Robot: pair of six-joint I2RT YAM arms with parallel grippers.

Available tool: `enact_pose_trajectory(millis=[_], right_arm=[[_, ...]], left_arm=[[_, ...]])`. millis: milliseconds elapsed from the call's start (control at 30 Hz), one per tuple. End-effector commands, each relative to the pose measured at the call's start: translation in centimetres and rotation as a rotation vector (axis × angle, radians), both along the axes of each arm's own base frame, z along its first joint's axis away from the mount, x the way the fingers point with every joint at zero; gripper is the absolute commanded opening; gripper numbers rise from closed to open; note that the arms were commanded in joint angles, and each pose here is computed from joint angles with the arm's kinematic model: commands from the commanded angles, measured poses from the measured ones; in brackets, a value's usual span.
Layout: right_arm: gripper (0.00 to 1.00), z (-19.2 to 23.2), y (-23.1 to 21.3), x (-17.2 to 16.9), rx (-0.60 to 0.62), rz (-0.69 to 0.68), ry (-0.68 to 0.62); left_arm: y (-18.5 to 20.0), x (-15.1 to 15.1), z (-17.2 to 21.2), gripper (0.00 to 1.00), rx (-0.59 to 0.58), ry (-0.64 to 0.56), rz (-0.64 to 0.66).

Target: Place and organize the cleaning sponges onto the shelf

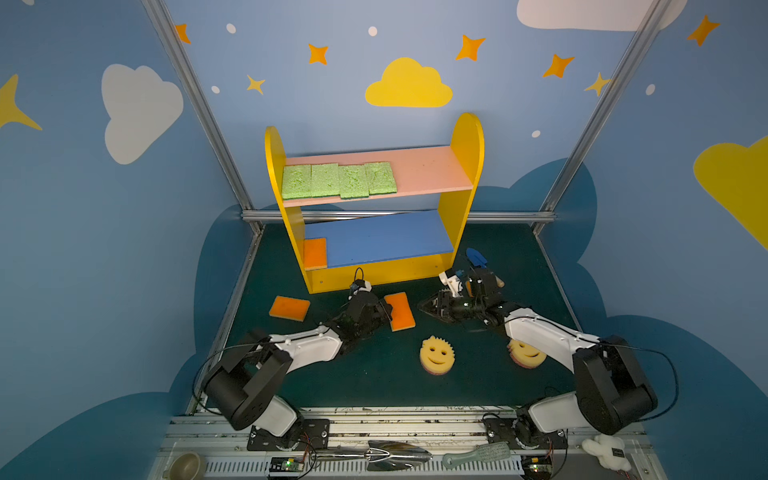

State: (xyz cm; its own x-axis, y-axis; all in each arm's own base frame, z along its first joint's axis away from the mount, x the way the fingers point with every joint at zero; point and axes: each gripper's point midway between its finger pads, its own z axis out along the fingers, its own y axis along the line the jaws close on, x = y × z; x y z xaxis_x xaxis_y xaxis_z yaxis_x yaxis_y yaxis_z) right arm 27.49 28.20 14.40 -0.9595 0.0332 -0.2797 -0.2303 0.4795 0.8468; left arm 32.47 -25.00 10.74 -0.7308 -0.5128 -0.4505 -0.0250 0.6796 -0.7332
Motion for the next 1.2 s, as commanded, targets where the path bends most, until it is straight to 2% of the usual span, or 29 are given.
enact_pose_trajectory(millis=[0, 267, 367, 533, 733, 800, 1033, 1100, 1133, 1167], right_arm=[[0.56, 1.0, 1.9, -0.5, 0.032, 0.076, -0.020], [0.55, 0.4, 3.9, -0.8, 0.071, 0.129, 0.020], [0.52, 0.6, 4.6, -1.0, 0.084, 0.150, 0.021], [0.40, 0.8, 5.3, -1.0, 0.107, 0.169, 0.037], [0.39, 1.1, 5.9, -1.2, 0.135, 0.188, 0.042], [0.33, 1.0, 6.0, -1.2, 0.136, 0.188, 0.045], [0.02, 1.0, 6.2, -1.4, 0.146, 0.191, 0.054], [0.00, 1.0, 6.3, -1.5, 0.146, 0.194, 0.055], [0.00, 1.1, 6.3, -1.5, 0.145, 0.194, 0.056], [0.00, 1.2, 6.3, -1.5, 0.145, 0.193, 0.054]], left_arm=[[1.2, -0.3, 0.9, 0.03, 0.005, -0.014, -0.001], [3.2, -0.6, 2.7, 0.03, -0.023, -0.032, 0.037], [3.4, -0.6, 2.9, 0.03, -0.032, -0.030, 0.035], [3.4, -0.5, 3.3, 0.03, -0.045, -0.038, 0.039], [3.4, -0.4, 3.1, 0.03, -0.053, -0.033, 0.040], [3.4, -0.4, 3.1, 0.03, -0.056, -0.033, 0.043], [3.6, -0.5, 3.2, 0.03, -0.055, -0.032, 0.045], [3.6, -0.6, 3.3, 0.03, -0.057, -0.032, 0.046], [3.6, -0.6, 3.3, 0.06, -0.058, -0.034, 0.046], [3.7, -0.7, 3.3, 0.20, -0.056, -0.033, 0.045]])
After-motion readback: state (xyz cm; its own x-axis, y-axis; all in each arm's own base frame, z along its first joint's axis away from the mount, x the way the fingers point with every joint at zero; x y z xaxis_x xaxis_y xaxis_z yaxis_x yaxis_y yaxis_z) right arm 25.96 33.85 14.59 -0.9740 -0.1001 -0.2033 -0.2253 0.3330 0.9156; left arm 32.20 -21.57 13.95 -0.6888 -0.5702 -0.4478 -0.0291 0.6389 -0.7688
